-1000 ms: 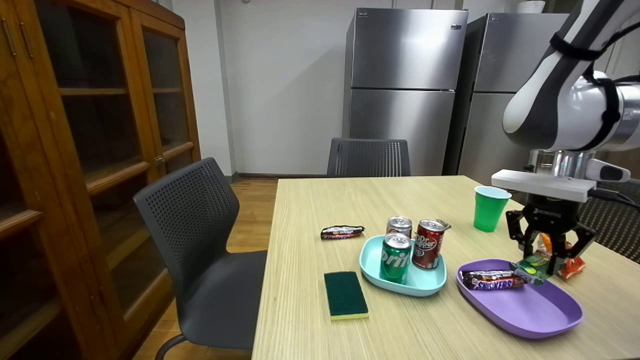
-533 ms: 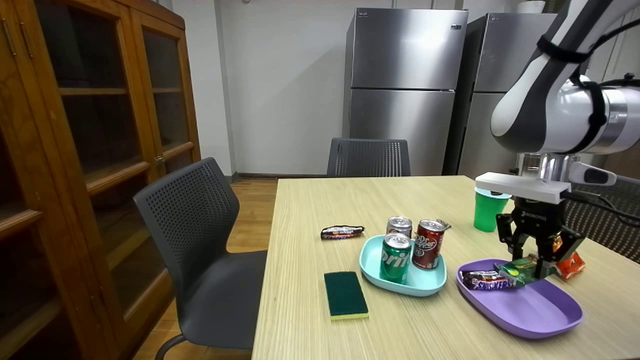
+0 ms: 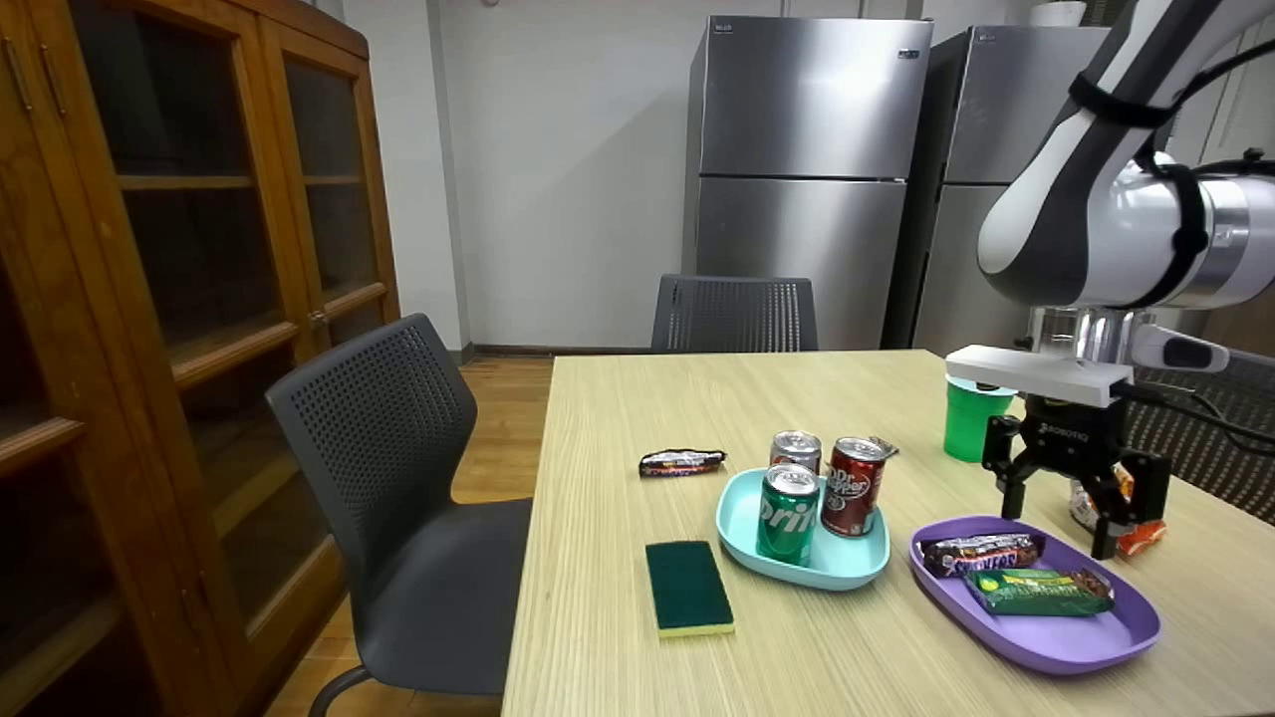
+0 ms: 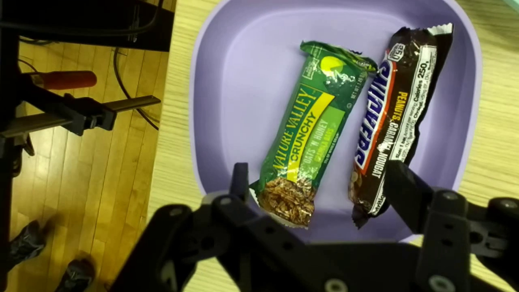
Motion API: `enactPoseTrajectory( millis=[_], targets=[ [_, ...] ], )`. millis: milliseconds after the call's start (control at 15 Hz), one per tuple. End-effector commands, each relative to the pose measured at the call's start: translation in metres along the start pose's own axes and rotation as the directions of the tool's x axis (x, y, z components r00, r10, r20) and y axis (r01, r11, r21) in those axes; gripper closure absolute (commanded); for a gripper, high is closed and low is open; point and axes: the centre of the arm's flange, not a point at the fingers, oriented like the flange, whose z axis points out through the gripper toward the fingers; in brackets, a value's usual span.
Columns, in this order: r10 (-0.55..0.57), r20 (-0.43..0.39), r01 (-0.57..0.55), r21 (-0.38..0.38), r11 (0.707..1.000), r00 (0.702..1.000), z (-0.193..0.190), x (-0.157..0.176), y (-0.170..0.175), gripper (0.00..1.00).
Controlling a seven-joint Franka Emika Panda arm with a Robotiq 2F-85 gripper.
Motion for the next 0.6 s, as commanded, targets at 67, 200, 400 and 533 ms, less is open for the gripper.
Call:
enactPoseTrajectory(
  millis=[67, 200, 400, 533],
  targets=[
    [0.013, 0.001, -0.013, 0.011, 1.0, 1.0, -0.011, 0.001, -0.002, 0.0],
    [-0.052, -0.025, 0.051, -0.022, 0.998, 0.998, -0.016, 0.006, -0.01, 0.0],
    [-0.084, -0.05, 0.084, -0.003, 0.997, 0.995, -0.031, 0.015, -0.023, 0.0],
    [-0.064, -0.059, 0.065, 0.015, 0.998, 0.996, -0.022, 0.01, -0.018, 0.0]
  ],
)
